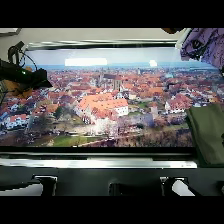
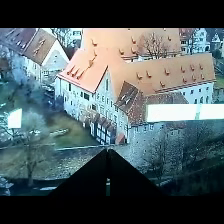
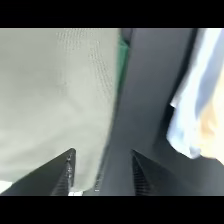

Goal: Fold the clothes and pants, and hang the long-sleeved shirts on hangers.

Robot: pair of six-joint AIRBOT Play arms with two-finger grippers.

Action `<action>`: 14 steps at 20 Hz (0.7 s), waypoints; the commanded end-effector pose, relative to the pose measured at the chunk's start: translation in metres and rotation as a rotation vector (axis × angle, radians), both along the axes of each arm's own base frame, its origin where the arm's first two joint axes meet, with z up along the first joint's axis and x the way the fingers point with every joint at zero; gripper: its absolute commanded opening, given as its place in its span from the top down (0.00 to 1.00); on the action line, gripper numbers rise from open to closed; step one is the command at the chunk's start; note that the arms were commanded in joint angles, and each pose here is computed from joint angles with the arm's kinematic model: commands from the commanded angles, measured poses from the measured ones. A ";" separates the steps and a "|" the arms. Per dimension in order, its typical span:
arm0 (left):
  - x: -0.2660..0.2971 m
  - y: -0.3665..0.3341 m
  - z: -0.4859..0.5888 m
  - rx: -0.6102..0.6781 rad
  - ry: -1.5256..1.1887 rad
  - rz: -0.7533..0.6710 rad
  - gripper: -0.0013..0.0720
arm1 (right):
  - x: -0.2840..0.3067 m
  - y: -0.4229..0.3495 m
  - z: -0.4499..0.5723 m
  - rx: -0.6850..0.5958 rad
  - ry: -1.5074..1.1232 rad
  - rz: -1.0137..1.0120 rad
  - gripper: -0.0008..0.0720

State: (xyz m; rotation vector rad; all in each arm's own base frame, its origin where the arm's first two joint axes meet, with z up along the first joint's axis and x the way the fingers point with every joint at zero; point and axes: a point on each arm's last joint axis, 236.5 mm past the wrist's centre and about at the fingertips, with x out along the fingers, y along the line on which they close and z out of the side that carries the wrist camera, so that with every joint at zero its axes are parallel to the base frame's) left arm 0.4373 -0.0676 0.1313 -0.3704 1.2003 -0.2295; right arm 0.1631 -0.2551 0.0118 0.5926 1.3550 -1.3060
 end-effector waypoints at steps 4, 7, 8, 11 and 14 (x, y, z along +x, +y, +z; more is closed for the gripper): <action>0.000 0.006 -0.001 0.039 -0.013 -0.023 0.96 | 0.179 0.077 0.042 0.140 -0.512 0.575 0.90; -0.003 0.026 -0.006 0.135 -0.023 -0.017 0.96 | 0.229 0.180 0.048 0.193 -0.553 0.876 0.96; -0.007 0.033 -0.008 0.170 -0.034 -0.020 0.96 | 0.239 0.214 0.051 0.205 -0.567 0.965 0.95; -0.024 0.053 -0.016 0.256 -0.083 0.022 0.96 | 0.248 0.311 0.057 0.253 -0.607 1.182 0.95; -0.039 0.060 -0.017 0.289 -0.102 0.034 0.96 | 0.236 0.371 0.058 0.305 -0.605 1.303 0.95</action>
